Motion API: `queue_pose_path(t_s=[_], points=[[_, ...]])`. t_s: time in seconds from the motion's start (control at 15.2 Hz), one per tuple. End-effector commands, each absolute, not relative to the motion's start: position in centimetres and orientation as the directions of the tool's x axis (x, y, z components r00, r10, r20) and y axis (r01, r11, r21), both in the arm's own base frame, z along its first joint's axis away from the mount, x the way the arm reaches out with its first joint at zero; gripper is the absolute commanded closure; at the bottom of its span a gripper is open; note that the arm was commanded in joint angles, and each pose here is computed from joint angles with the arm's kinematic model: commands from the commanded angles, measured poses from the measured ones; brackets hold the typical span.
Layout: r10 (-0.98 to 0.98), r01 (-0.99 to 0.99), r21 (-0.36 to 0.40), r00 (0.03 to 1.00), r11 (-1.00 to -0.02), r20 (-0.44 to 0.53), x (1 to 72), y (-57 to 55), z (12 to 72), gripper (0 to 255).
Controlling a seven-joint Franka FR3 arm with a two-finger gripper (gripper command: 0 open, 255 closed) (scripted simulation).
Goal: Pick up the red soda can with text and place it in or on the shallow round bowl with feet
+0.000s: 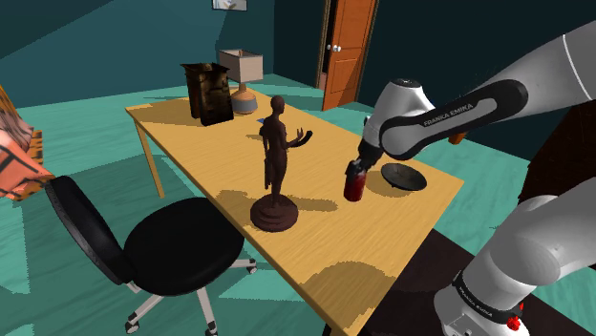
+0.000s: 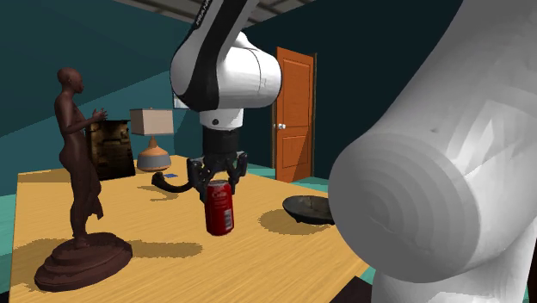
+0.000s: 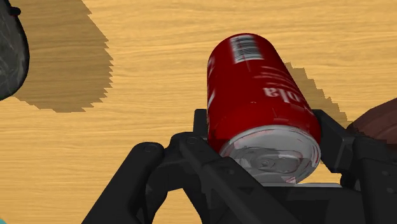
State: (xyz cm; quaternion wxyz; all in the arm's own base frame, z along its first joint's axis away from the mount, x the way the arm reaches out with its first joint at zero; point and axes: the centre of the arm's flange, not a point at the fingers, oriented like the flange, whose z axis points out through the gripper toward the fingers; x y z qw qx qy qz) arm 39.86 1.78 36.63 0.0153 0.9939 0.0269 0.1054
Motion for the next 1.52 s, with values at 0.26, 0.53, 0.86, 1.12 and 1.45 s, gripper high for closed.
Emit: queue_pose_path(t_s=[0.26, 0.53, 0.86, 1.12, 1.45], points=[[0.057, 0.050, 0.036, 0.976, -0.998, 0.209, 40.0, 1.8, 39.8, 255], [0.057, 0.050, 0.036, 0.976, -0.998, 0.209, 40.0, 1.8, 41.9, 255], [0.057, 0.050, 0.036, 0.976, -0.998, 0.209, 39.9, 0.5, 44.0, 255], [0.057, 0.050, 0.036, 0.976, -0.998, 0.209, 39.3, -4.7, 44.5, 255], [0.057, 0.050, 0.036, 0.976, -0.998, 0.209, 38.7, -11.2, 45.2, 255]])
